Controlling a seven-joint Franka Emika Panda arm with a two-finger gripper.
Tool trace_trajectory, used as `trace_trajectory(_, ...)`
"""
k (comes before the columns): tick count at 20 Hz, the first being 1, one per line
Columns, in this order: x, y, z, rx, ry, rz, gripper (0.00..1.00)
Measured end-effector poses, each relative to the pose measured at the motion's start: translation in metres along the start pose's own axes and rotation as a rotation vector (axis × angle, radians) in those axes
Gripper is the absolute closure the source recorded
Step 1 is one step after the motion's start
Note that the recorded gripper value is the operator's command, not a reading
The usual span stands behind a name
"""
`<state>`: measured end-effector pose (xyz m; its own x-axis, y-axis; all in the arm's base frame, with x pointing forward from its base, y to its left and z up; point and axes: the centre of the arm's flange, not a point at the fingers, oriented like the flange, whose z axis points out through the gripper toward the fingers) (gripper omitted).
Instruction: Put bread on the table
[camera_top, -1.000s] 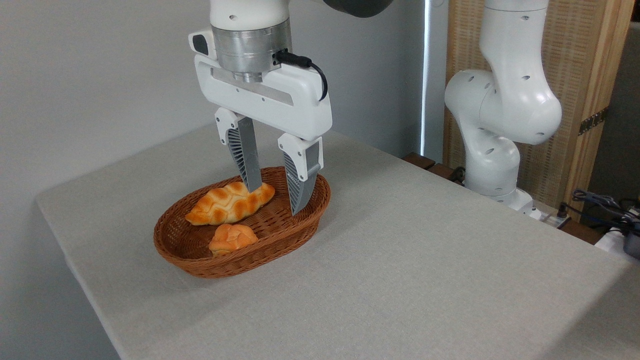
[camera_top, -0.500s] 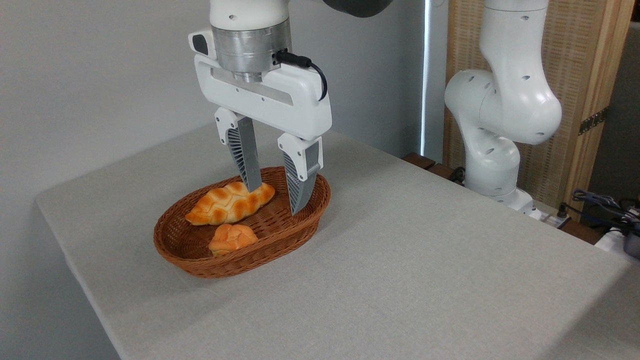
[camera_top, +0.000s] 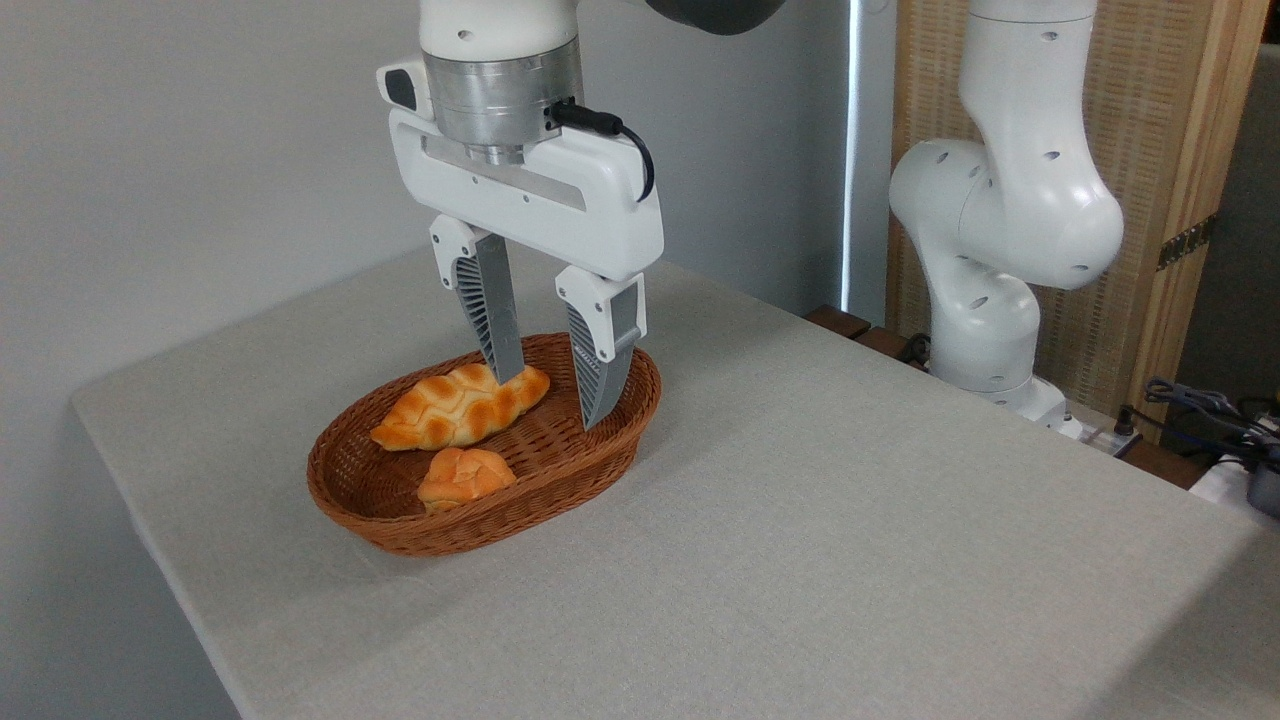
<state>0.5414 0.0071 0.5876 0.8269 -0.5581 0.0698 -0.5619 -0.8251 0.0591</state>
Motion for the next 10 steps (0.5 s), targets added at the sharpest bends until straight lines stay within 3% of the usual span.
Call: trace_trajectory(10, 0.0037, 0.0033, 0.0081, -0.014, -0.023, 0.009, 0.00)
